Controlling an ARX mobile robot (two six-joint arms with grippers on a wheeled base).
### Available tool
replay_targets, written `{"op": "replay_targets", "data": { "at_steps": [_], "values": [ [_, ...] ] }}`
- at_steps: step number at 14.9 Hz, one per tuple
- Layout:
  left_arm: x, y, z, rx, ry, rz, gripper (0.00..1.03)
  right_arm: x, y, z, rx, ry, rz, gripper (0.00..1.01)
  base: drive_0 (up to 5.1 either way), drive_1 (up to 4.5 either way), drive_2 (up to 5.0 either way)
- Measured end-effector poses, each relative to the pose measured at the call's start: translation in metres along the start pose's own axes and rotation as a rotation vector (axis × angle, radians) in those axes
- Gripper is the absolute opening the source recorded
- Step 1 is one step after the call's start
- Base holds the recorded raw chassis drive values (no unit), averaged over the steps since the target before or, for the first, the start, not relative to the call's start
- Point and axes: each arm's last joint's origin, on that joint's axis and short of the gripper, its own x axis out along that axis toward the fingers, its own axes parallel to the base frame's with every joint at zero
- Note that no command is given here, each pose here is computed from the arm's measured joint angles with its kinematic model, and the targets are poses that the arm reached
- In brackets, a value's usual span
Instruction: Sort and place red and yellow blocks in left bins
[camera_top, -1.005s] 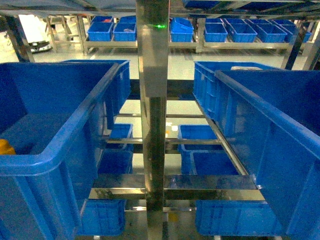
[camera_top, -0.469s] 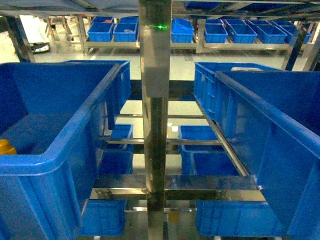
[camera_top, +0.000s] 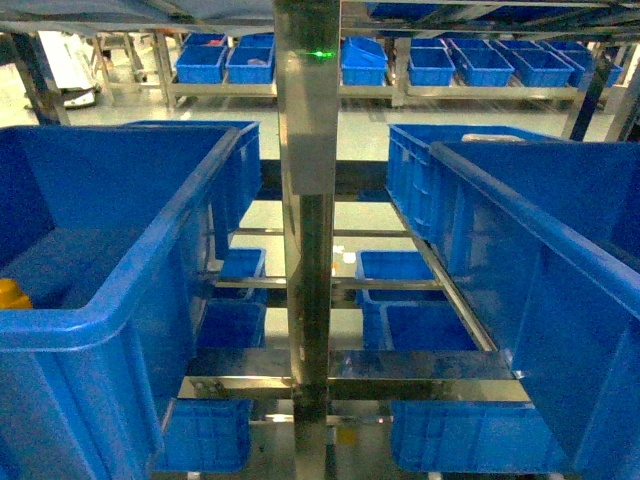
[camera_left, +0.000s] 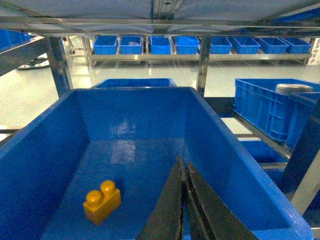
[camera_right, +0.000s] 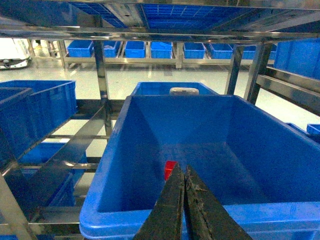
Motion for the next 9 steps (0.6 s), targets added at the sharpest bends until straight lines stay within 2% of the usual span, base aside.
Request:
{"op": "replay_targets", "data": {
  "at_steps": [4, 9],
  "values": [
    [-0.012, 0.000, -0.017, 0.000, -0.004, 0.000, 0.02, -0.009, 0.000, -0.018, 0.000, -0.005, 0.000, 0.02, 0.0, 0.00, 0.0],
    [-0.021, 0.000, -0.028, 0.000, -0.007, 0.000, 0.02, -0.016, 0.000, -0.031, 0.000, -0.008, 0.000, 0.02, 0.0, 0.00, 0.0]
  ]
}}
